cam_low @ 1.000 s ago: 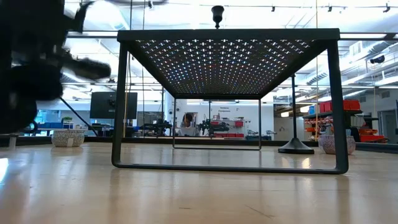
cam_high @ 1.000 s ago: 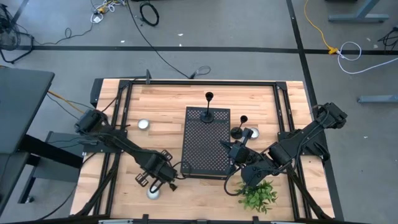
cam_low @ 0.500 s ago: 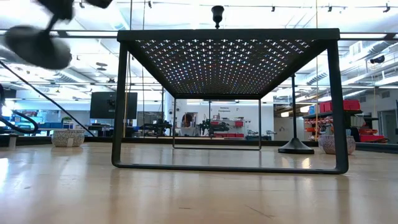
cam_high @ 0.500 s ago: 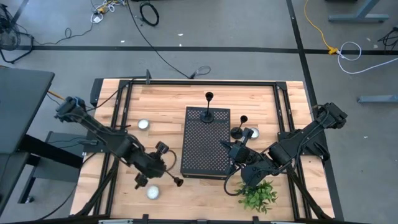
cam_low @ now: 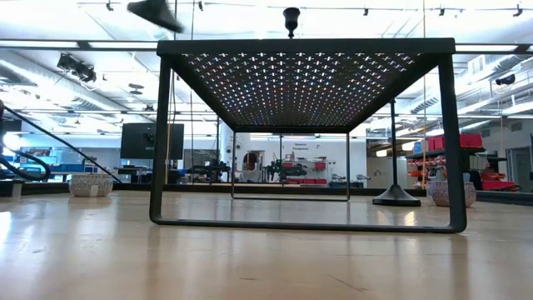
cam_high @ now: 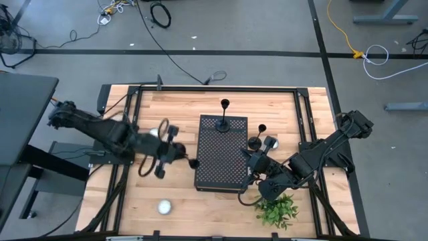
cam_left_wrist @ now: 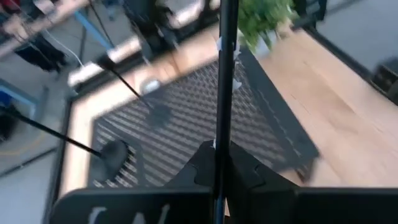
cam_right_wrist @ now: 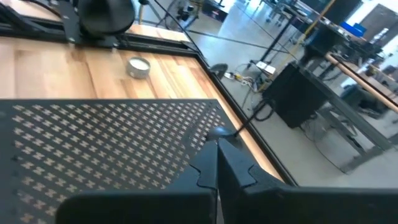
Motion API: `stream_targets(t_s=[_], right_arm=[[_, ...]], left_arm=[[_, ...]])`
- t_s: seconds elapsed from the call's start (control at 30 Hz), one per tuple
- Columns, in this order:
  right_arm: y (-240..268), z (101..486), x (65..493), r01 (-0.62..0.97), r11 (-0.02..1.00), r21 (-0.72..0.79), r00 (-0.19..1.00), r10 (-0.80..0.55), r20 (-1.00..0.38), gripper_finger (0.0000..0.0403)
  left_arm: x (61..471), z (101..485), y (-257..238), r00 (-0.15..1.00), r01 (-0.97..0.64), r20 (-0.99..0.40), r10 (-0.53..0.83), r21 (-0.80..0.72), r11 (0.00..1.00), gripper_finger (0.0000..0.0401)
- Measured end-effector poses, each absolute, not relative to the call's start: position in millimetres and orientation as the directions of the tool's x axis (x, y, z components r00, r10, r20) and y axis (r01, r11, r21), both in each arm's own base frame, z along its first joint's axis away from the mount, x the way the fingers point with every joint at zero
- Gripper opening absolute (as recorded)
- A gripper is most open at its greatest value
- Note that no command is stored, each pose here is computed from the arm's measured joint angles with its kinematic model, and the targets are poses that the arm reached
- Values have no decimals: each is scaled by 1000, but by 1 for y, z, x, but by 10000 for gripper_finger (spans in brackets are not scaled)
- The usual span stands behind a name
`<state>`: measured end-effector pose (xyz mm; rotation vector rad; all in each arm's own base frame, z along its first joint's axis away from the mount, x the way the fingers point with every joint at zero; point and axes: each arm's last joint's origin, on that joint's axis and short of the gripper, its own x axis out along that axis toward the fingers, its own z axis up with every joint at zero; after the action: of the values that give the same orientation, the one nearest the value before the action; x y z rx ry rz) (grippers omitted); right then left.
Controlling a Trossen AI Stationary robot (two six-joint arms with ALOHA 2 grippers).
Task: Pick & Place candle stick holders
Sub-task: Put the bottom black candle holder on the shelf
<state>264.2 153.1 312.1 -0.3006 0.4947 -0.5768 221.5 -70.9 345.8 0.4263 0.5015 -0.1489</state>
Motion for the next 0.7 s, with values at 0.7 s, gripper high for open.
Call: stream_targets(t_s=[0.7], right_arm=[[136, 301, 241, 580, 701, -415, 605, -712, -357, 0]], left_arm=[[229, 282, 41, 999, 48, -32, -41, 282, 958, 11]])
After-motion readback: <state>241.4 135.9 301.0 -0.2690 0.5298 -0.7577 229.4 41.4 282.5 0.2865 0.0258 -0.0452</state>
